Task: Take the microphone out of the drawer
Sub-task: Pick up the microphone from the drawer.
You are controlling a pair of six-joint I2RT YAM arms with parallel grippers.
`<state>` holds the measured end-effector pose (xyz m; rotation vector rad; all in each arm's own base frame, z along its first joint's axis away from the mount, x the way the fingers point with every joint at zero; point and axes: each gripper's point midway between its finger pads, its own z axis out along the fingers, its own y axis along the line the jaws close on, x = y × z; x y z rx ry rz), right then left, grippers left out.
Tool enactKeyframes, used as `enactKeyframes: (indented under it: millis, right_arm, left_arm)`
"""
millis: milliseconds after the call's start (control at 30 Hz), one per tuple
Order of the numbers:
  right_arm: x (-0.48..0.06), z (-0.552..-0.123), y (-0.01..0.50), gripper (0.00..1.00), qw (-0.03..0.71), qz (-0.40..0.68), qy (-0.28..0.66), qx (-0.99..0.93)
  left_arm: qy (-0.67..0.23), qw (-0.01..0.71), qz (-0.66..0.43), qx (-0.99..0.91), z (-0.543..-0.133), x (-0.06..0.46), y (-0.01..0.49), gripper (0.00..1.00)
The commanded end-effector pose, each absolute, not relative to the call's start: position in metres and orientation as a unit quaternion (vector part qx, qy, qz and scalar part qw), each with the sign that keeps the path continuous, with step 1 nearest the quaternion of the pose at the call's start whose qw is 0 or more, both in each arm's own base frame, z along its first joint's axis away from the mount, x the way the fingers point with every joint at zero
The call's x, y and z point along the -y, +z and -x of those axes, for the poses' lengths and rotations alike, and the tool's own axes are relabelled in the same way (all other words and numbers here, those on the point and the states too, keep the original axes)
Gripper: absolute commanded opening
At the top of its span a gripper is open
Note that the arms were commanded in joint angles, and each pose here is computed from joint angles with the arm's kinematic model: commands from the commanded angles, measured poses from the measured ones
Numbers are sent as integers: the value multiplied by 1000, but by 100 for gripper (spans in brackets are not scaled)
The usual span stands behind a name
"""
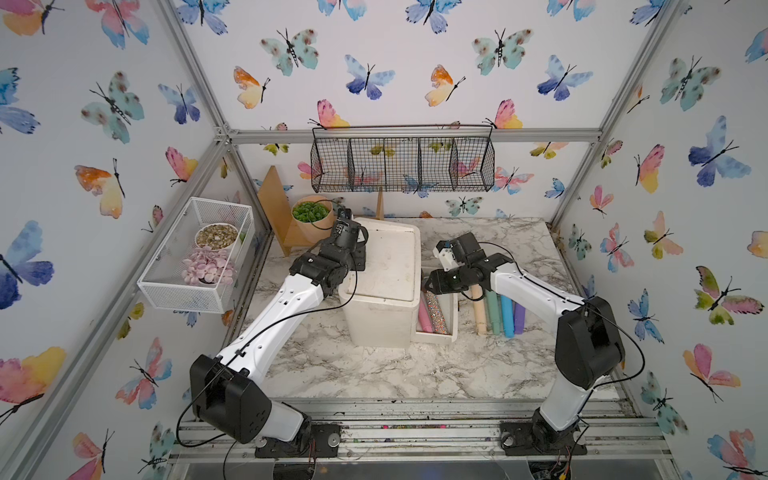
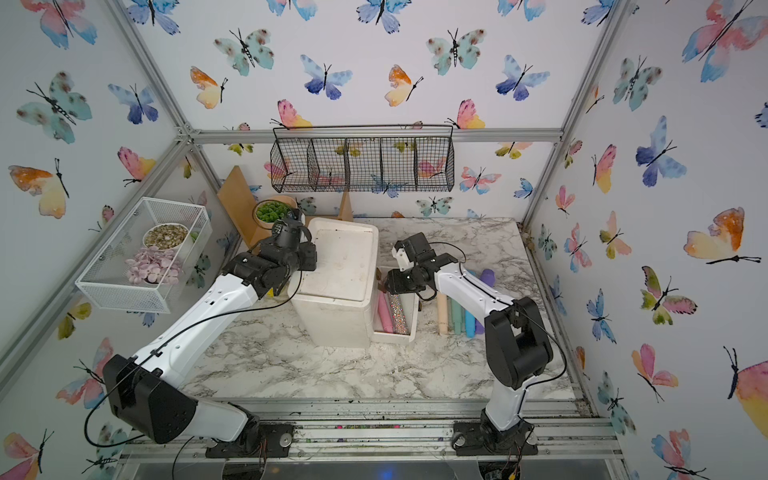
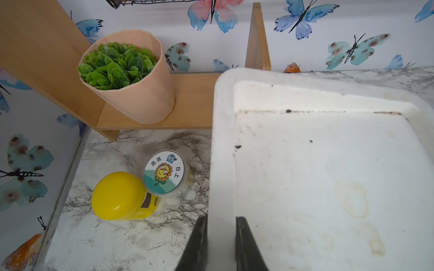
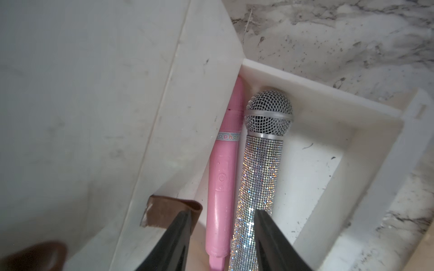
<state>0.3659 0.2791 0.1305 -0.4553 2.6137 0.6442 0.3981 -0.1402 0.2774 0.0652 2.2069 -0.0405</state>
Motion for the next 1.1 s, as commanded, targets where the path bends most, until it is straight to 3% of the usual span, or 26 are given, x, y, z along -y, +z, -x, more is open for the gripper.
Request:
enactKeyframes:
  millis: [0,467,1067]
  right_arm:
    - [-268,-365,114,50,190,166,166,-953]
    - [-261,-372,80,50,181,155,94,-967]
    - [-272,-371,47,50,160,144,89,-972]
  left_arm:
    - [18,416,-37,-908,-394,136,246,0]
    - [20,413,-39,-910,-393,135,243,0]
    - [20,414,-38,-909,-392,135,243,0]
